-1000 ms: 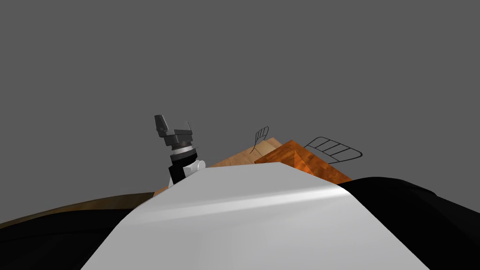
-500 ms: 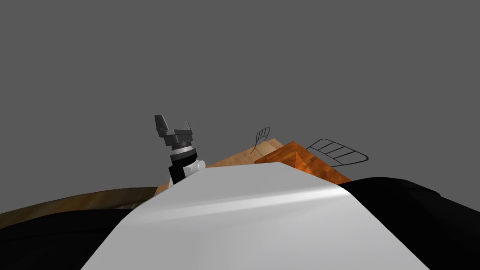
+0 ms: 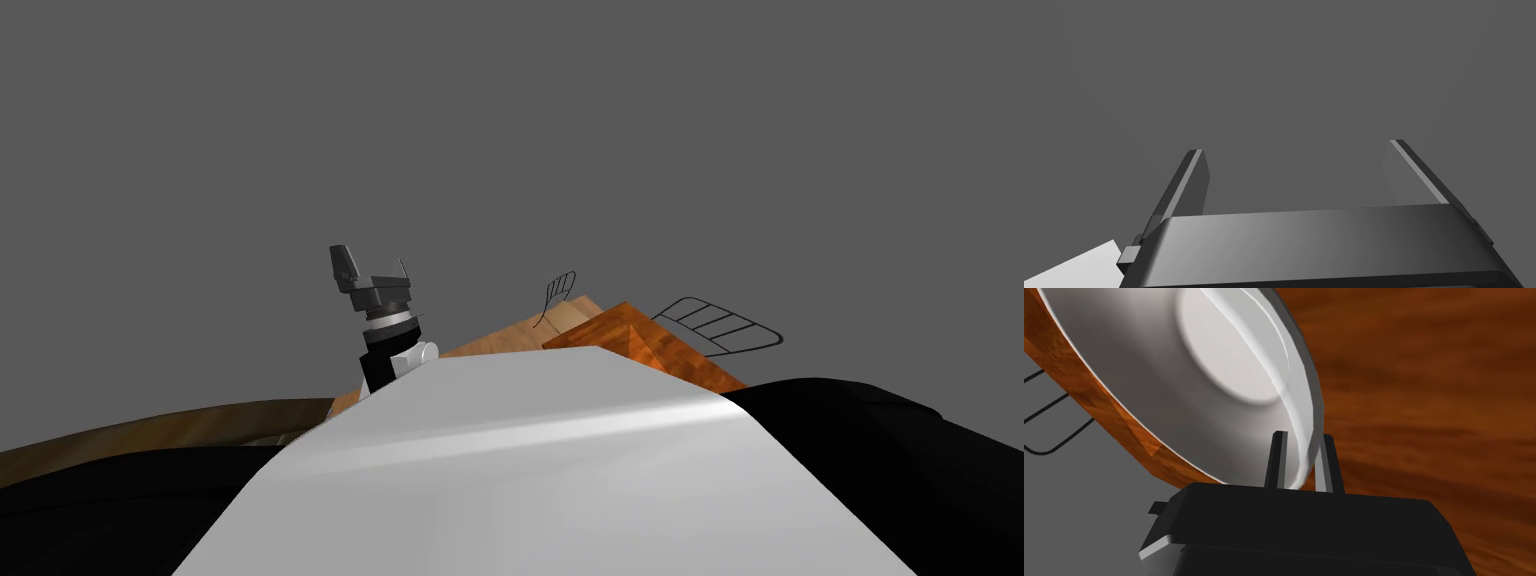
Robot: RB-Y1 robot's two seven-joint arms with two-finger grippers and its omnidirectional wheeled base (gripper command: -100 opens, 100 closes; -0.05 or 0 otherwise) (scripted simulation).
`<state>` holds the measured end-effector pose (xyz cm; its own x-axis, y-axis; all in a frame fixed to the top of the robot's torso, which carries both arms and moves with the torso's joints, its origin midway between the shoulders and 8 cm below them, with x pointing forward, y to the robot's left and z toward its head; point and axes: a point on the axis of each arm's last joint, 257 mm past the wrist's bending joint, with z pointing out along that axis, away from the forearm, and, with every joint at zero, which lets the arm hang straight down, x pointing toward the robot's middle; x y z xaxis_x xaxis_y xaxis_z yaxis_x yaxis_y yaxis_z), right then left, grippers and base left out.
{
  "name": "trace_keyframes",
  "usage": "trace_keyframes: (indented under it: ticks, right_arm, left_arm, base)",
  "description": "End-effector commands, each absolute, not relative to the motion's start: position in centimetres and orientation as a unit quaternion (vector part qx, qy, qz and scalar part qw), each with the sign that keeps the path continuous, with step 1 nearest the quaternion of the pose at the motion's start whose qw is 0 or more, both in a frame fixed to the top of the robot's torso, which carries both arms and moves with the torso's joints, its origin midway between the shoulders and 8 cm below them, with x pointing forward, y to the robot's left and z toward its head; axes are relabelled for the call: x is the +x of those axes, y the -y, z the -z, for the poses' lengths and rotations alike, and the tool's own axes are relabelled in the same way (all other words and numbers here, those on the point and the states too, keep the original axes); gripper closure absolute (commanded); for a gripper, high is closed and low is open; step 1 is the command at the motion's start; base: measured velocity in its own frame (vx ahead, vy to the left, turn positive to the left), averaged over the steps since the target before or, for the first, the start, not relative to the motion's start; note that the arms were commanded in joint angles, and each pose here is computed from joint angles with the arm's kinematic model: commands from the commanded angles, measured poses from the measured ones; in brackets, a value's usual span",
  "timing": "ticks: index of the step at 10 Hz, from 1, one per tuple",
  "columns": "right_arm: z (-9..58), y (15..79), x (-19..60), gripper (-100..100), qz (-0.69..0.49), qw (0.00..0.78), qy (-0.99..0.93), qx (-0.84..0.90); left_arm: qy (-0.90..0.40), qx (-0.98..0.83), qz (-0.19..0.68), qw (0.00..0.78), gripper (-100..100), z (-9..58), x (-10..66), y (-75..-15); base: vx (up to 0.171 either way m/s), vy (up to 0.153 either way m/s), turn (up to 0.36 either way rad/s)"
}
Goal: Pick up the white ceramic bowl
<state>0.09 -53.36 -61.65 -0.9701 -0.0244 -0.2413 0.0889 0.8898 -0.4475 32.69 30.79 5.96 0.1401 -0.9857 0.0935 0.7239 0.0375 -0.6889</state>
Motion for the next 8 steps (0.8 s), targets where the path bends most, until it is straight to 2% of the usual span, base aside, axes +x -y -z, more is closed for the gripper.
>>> trace_keyframes:
  ticks: [1,3,4,5,8]
  right_arm:
    - [61.6,53.4,0.1,100,0.234,0.121,-0.965,0.017]
    - [61.7,53.3,0.1,100,0.234,0.121,-0.965,0.017]
    - [61.7,53.3,0.1,0,0.234,0.121,-0.965,0.018]
    - [62.7,51.5,0.9,100,0.226,0.121,-0.966,0.014]
    - [62.3,52.1,0.5,100,0.226,0.122,-0.966,0.013]
  left_arm:
    - [-0.211,-0.310,0.621,0.689,0,-6.0,32.7,-30.8]
    - [-0.211,-0.310,0.621,0.689,0,-6.0,32.7,-30.8]
    - [-0.211,-0.310,0.621,0.689,0,-6.0,32.7,-30.8]
    - [-0.211,-0.310,0.621,0.689,0,-6.0,32.7,-30.8]
    - [-0.211,-0.310,0.621,0.689,0,-6.0,32.7,-30.8]
  base:
    - [0.000,0.000,0.000]
    - [0.000,0.000,0.000]
    - [0.000,0.000,0.000]
    - [-0.019,-0.017,0.040]
    - [0.004,0.004,-0.014]
